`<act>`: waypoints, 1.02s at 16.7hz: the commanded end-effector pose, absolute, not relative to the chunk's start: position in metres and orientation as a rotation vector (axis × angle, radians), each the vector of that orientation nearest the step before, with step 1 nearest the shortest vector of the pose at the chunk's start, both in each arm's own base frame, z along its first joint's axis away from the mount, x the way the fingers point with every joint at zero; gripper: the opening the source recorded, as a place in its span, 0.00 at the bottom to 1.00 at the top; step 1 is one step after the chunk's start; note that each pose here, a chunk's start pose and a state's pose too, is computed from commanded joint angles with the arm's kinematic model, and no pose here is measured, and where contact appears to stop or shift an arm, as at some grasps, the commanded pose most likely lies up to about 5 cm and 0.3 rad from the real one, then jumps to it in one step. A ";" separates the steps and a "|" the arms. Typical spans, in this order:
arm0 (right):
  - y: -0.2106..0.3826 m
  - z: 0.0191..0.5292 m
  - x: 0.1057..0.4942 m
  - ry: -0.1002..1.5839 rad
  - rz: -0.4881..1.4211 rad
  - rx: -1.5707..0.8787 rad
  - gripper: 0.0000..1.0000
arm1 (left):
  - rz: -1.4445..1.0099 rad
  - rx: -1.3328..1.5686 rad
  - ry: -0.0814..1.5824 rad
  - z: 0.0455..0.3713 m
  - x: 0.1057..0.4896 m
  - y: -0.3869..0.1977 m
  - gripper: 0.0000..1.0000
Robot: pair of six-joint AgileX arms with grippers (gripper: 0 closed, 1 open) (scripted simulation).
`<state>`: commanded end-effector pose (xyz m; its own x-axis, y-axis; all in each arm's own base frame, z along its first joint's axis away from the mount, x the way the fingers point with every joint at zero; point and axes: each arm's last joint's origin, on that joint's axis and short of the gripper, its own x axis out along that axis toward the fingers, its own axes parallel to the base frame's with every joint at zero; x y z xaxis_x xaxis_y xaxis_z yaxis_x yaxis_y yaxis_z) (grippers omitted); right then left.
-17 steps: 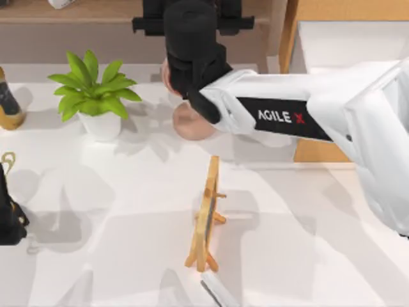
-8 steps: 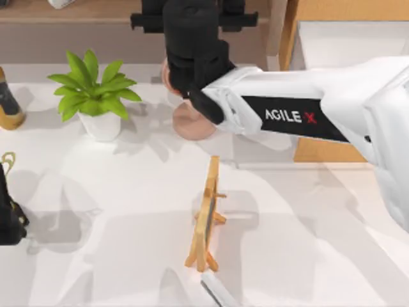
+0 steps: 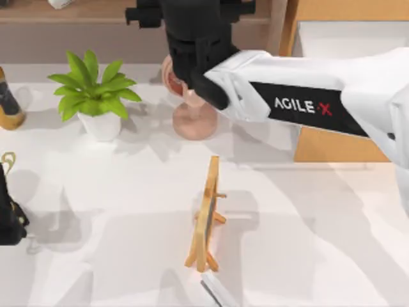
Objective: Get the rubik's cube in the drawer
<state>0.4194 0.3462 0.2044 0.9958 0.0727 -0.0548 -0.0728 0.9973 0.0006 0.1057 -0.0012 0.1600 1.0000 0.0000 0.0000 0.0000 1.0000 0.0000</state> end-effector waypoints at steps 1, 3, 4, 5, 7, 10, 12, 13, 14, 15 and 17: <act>0.346 0.212 0.417 0.083 0.103 -0.008 0.00 | 0.000 0.000 0.000 0.160 0.106 -0.001 1.00; 0.343 0.227 0.411 0.157 0.167 -0.028 0.00 | 0.000 0.000 0.000 0.160 0.106 -0.001 1.00; 0.341 0.235 0.408 0.203 0.200 -0.040 0.00 | 0.000 0.000 0.000 0.160 0.106 -0.001 1.00; 0.337 0.243 0.404 0.253 0.231 -0.053 0.00 | 0.000 0.000 0.000 0.160 0.106 -0.001 1.00; 0.327 0.258 0.397 0.366 0.286 -0.079 0.00 | 0.000 0.000 0.000 0.160 0.106 -0.001 1.00; 0.303 0.280 0.388 0.552 0.339 -0.110 0.00 | 0.000 0.000 0.000 0.160 0.106 -0.001 1.00; 0.282 0.293 0.385 0.680 0.350 -0.120 0.00 | 0.000 0.000 0.000 0.160 0.106 -0.001 1.00; 0.269 0.298 0.385 0.744 0.347 -0.121 0.00 | 0.000 0.000 0.000 0.160 0.106 -0.001 1.00; 0.256 0.303 0.386 0.806 0.338 -0.120 0.00 | 0.000 0.000 0.000 0.160 0.106 -0.001 1.00; 0.242 0.307 0.387 0.865 0.324 -0.116 0.00 | 0.000 0.000 0.000 0.160 0.106 -0.001 1.00; 0.212 0.313 0.394 0.973 0.281 -0.099 0.00 | 0.000 0.000 0.000 0.160 0.106 -0.001 1.00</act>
<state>0.3936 0.2121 0.3131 0.5300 0.1911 -0.8262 -0.2792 0.9593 0.0428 0.1057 -0.0012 0.1600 1.0000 0.0000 0.0000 0.0000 1.0000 0.0000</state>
